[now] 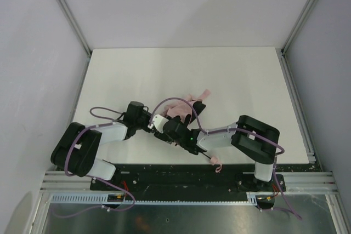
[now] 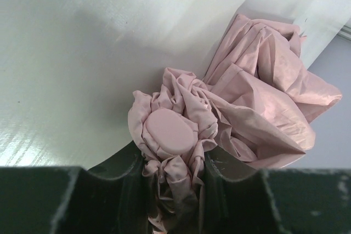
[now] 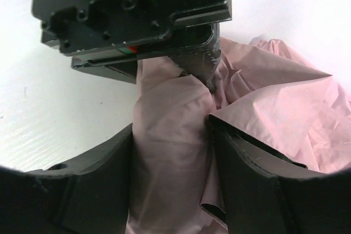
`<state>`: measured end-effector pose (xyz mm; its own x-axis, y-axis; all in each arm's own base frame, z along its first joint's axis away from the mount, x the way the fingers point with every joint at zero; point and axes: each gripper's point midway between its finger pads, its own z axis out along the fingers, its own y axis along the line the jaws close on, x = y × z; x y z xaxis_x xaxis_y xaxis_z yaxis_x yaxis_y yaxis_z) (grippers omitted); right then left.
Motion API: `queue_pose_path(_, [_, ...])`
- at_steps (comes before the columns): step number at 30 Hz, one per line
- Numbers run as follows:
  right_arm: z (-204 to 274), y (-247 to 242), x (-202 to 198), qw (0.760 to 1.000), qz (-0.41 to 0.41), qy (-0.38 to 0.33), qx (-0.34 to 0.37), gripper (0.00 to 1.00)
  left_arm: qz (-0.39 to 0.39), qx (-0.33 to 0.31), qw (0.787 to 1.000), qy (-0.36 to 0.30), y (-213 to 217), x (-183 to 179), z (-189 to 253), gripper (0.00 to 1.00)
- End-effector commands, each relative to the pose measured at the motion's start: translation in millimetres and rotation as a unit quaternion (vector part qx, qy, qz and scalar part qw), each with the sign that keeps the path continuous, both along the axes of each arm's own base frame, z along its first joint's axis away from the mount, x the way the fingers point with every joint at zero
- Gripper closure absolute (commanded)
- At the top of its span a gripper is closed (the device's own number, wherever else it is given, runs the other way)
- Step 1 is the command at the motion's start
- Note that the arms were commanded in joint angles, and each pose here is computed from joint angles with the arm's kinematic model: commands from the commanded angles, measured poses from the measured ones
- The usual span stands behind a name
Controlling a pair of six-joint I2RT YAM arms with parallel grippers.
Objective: Put away the umbrella
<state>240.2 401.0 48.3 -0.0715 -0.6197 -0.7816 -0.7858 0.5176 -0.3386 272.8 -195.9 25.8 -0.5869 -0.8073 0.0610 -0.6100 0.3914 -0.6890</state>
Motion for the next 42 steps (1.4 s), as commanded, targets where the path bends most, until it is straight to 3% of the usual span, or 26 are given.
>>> queue_pose_path(1, [-18.0, -19.7, 28.5, 0.998, -0.055, -0.032, -0.018, 0.42, 0.005, 0.020, 0.999, 0.045, 6.9, -13.7, -14.1, 1.00])
queue_pose_path(9, [-58.4, -37.1, 41.2, 0.995, -0.101, 0.015, -0.020, 0.59, 0.003, 0.007, 0.998, 0.067, 1.8, -20.7, -14.7, 1.00])
queue_pose_path(14, [-78.4, -45.5, 38.3, 0.993, -0.098, 0.069, -0.024, 0.92, -0.002, 0.001, 0.998, 0.062, -2.8, -21.9, -9.0, 1.00])
queue_pose_path(16, [-85.3, -46.5, 31.9, 0.990, -0.085, 0.111, -0.017, 0.98, -0.003, 0.004, 0.999, 0.048, -2.8, -18.0, -4.0, 1.00])
queue_pose_path(18, [-91.6, -47.2, 24.2, 0.984, -0.072, 0.160, -0.005, 1.00, -0.008, 0.010, 1.000, 0.025, -3.1, -9.7, 4.9, 0.90])
queue_pose_path(22, [-102.2, -45.5, 1.9, 0.966, -0.035, 0.256, 0.024, 1.00, -0.007, 0.021, 0.999, -0.033, -0.4, 12.2, 29.5, 0.42])
queue_pose_path(25, [-104.2, -45.1, -8.1, 0.951, -0.023, 0.304, 0.046, 1.00, -0.008, 0.021, 0.997, -0.069, 4.6, 25.5, 46.0, 0.11])
queue_pose_path(26, [-104.7, -45.8, -9.7, 0.946, -0.024, 0.319, 0.054, 1.00, -0.008, 0.020, 0.997, -0.078, 7.2, 28.9, 50.7, 0.06])
queue_pose_path(33, [-96.6, -52.6, -6.6, 0.898, -0.038, 0.420, 0.126, 1.00, 0.005, 0.013, 0.986, -0.167, 33.8, 45.8, 90.2, 0.01])
queue_pose_path(42, [-99.3, -58.7, 4.1, 0.783, -0.101, 0.570, 0.228, 1.00, -0.026, -0.047, 0.986, -0.158, 5.5, 32.3, 96.6, 0.00])
